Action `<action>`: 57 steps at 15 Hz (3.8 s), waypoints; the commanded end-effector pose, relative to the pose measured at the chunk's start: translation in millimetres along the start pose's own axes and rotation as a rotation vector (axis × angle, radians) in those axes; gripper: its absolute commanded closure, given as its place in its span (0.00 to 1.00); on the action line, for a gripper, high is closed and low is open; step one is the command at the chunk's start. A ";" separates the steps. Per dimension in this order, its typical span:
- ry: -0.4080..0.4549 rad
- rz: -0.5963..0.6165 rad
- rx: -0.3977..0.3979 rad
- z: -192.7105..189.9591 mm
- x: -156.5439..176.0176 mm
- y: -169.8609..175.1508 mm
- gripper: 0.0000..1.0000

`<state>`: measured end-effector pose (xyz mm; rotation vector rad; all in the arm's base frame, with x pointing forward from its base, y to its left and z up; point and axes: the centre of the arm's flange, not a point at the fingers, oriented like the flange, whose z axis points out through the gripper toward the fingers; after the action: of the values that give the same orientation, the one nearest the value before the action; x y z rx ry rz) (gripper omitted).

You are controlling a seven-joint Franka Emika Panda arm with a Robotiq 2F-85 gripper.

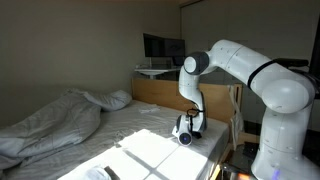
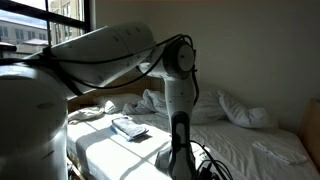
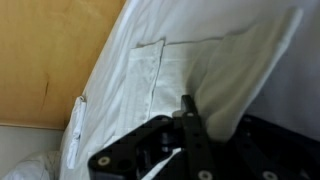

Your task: Fold the cloth

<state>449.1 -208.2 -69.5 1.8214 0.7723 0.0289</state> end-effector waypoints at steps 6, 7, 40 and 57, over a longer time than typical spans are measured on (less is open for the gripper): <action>-0.035 -0.078 -0.208 -39.2 0.1 11.5 0.90; -0.036 -0.086 -0.235 -45.1 2.4 15.7 0.90; -0.188 -0.444 -0.956 -250.6 198.9 106.7 0.88; -0.130 -0.724 -0.814 -254.0 270.3 179.1 0.91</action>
<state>653.4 110.7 92.3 0.7155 1.0857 -0.2144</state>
